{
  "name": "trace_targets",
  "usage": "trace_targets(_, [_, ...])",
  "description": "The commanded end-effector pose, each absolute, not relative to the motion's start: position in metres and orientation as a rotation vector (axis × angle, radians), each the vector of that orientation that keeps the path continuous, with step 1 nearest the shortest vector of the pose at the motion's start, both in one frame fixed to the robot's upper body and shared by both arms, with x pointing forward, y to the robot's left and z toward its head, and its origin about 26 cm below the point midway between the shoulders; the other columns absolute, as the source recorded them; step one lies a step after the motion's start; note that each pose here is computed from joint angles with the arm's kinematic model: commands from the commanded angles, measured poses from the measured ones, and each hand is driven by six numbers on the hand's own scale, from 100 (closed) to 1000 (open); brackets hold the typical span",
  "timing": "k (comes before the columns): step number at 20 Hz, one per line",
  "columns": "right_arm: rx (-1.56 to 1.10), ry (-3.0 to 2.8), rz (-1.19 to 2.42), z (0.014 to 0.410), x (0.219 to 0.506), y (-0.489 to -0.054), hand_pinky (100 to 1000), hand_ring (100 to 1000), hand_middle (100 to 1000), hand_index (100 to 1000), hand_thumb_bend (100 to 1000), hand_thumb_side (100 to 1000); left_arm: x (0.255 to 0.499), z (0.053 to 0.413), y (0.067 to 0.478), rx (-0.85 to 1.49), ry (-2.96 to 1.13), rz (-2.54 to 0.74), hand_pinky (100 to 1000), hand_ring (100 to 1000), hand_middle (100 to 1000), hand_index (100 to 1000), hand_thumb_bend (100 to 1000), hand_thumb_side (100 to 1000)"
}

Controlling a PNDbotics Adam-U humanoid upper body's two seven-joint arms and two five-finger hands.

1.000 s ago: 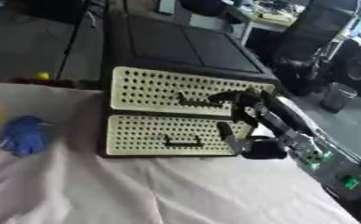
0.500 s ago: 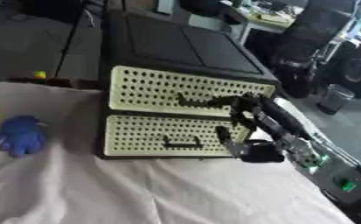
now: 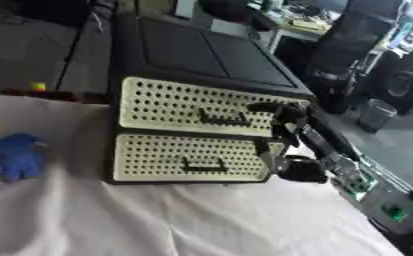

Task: Pick up objects from table and place into drawer.

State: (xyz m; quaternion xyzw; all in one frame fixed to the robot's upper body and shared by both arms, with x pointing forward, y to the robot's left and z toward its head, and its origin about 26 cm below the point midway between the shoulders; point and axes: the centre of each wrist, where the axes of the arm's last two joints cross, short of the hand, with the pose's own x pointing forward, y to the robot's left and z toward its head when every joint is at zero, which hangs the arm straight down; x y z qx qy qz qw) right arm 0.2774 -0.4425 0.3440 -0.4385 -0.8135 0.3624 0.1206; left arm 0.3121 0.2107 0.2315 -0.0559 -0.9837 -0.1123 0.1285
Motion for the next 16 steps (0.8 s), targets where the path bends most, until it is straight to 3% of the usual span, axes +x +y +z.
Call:
trace_targets(1, [-1.330,-2.390,1.022,0.3613,0.2724,-0.4474,316,100,100,895,100,269,0.3098,0.2363,0.2126,-0.153,-2.876,-0.346,556,544,657,863,167,979])
trace_targets(16, [-1.236,-2.386,1.053,0.3597,0.2754,-0.4467,339,100,100,867,100,296,0.3098,0.2360,0.2111,-0.152,-2.872,-0.351,556,541,656,862,167,988])
